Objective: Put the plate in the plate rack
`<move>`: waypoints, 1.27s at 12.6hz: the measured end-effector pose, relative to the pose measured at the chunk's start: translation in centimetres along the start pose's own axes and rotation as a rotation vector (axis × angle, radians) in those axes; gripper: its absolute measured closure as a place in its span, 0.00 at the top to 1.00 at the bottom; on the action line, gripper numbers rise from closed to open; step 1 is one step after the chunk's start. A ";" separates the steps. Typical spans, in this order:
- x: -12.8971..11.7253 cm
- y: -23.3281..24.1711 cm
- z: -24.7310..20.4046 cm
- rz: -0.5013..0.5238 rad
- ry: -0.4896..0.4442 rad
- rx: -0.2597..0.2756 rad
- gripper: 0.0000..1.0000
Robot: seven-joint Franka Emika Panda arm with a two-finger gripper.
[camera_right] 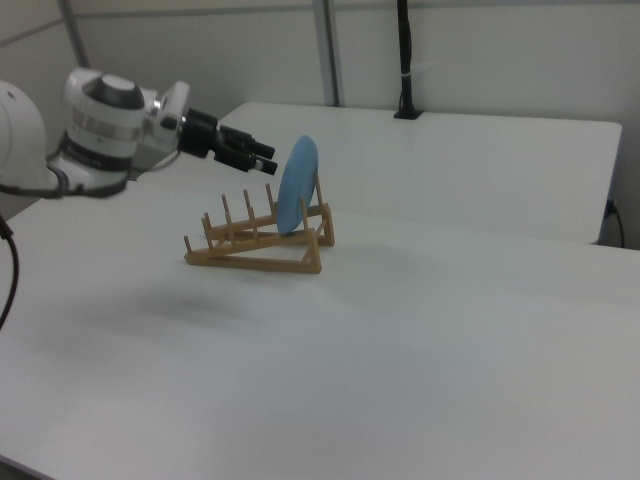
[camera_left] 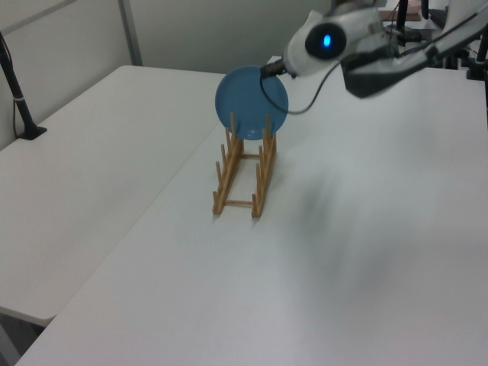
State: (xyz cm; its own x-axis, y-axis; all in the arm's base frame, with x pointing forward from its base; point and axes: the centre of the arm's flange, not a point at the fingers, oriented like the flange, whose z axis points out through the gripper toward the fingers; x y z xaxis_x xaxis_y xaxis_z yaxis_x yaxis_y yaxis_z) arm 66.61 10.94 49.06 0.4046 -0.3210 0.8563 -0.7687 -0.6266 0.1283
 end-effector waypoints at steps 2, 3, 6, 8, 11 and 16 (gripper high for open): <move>2.8 1.2 -2.1 0.017 -0.121 0.027 1.00; 4.5 2.2 -3.6 0.008 -0.210 0.059 1.00; 6.2 5.4 -5.0 -0.041 -0.468 0.080 1.00; 7.2 7.9 -5.9 -0.098 -0.619 0.112 1.00; 9.6 11.5 -6.4 -0.115 -0.777 0.225 1.00; 10.5 14.3 -5.7 -0.354 -0.812 0.377 1.00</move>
State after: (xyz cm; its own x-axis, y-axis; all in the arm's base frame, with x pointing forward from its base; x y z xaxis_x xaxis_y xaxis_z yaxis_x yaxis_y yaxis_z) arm 57.04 2.64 62.71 0.9108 -0.3746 0.1735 -0.3838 -0.9231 0.0217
